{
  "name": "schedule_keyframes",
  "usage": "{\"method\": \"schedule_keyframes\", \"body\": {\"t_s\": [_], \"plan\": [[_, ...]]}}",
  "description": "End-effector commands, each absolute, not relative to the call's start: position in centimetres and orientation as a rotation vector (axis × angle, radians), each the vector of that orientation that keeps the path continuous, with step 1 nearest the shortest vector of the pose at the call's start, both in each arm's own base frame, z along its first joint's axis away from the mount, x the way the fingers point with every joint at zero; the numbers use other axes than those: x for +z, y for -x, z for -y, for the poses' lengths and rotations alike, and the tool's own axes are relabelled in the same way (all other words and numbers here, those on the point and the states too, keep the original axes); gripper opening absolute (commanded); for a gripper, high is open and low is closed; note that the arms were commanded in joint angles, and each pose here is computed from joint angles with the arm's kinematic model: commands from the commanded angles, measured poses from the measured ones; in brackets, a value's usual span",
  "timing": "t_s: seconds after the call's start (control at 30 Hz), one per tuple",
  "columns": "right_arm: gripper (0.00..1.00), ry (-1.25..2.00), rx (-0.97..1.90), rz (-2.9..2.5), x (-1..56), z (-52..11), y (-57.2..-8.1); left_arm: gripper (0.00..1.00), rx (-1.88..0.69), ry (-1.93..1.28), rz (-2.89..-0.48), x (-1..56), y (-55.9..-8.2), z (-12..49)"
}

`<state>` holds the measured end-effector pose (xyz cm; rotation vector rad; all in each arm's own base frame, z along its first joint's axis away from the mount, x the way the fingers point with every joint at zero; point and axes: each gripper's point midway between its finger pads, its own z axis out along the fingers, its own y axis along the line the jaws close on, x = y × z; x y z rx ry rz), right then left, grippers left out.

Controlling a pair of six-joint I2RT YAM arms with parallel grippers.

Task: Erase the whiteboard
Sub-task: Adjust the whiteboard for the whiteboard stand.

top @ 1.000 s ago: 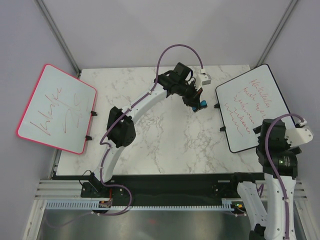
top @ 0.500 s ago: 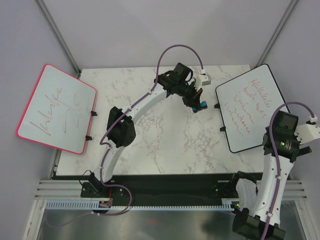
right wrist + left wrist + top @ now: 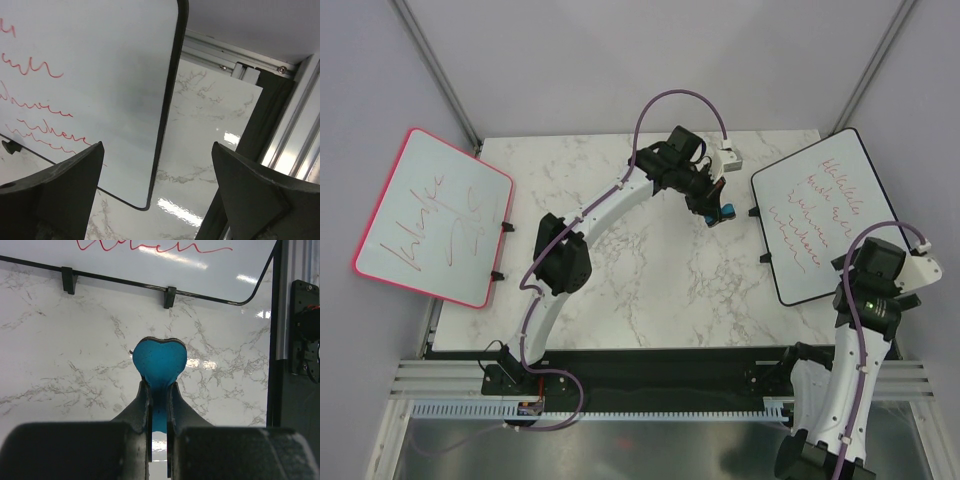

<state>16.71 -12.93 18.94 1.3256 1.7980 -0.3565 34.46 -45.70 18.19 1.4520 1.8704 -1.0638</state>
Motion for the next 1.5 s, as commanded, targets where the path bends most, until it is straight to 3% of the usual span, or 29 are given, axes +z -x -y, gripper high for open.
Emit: {"method": "schedule_keyframes", "body": {"t_s": [0.0,0.33,0.87,1.17,1.47], "plan": [[0.98,-1.378,-0.339,-1.780,17.4,12.9,-16.5,0.02,-1.086,-1.501,-1.789,20.0,-33.2,45.8],[0.98,-1.296,-0.102,-1.723,16.3,11.1,-19.7,0.02,-1.090,-1.495,-1.782,20.3,-33.3,46.1],[0.98,-1.310,-0.057,-1.727,12.5,11.1,-20.8,0.02,-1.107,-1.507,-1.787,19.9,-33.1,46.0],[0.91,-1.091,0.087,-1.687,14.3,9.5,-23.2,0.02,-1.111,-1.505,-1.768,20.2,-33.3,46.3],[0.82,-1.030,0.058,-1.693,14.3,9.8,-23.6,0.02,-1.114,-1.510,-1.774,19.9,-33.1,46.3]]}}
